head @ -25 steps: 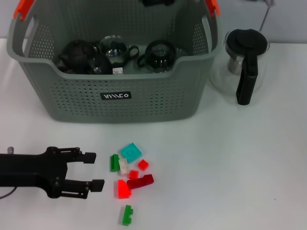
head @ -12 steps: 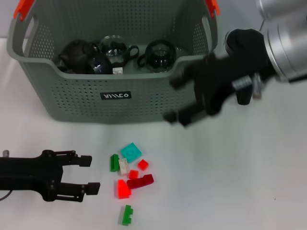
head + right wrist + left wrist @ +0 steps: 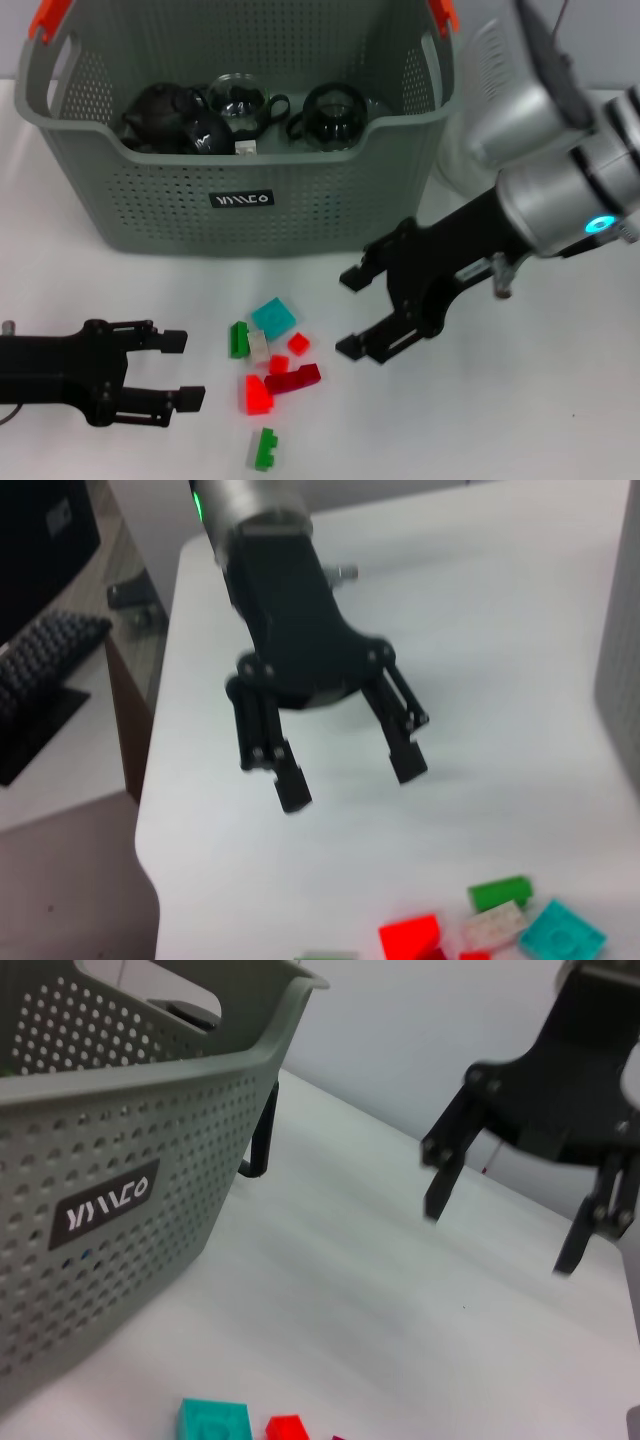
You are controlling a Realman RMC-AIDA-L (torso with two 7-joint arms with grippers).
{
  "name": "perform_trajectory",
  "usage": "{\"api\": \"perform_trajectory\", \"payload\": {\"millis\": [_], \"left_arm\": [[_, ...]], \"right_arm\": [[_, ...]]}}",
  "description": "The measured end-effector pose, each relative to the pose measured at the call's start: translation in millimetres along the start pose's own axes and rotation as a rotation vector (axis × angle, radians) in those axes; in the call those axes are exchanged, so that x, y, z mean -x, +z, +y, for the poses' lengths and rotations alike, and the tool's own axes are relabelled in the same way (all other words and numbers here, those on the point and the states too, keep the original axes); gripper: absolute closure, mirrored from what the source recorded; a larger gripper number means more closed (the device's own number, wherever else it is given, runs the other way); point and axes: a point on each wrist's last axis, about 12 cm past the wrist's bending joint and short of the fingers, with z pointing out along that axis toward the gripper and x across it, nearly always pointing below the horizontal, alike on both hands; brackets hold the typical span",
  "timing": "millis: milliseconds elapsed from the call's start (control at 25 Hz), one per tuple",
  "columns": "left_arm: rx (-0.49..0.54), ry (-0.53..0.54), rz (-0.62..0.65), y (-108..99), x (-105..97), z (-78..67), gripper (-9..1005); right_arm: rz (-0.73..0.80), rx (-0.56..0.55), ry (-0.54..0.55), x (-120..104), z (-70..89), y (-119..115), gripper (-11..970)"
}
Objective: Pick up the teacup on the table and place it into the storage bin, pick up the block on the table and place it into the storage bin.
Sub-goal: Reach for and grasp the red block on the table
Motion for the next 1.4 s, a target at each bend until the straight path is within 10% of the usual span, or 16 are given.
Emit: {"api": "perform_trajectory", "payload": {"millis": [560, 1400], "left_arm": [[-0.005, 0.011, 0.016, 0.6, -2.0, -0.7, 152], [-0.013, 0.01, 0.014, 2.3, -5.0, -2.6, 152]], "right_arm": [[0.216, 0.014, -0.146, 8.2, -1.0, 75.2, 168], [0.345, -0.045, -0.208, 8.3, 0.6, 113.6, 195]]}}
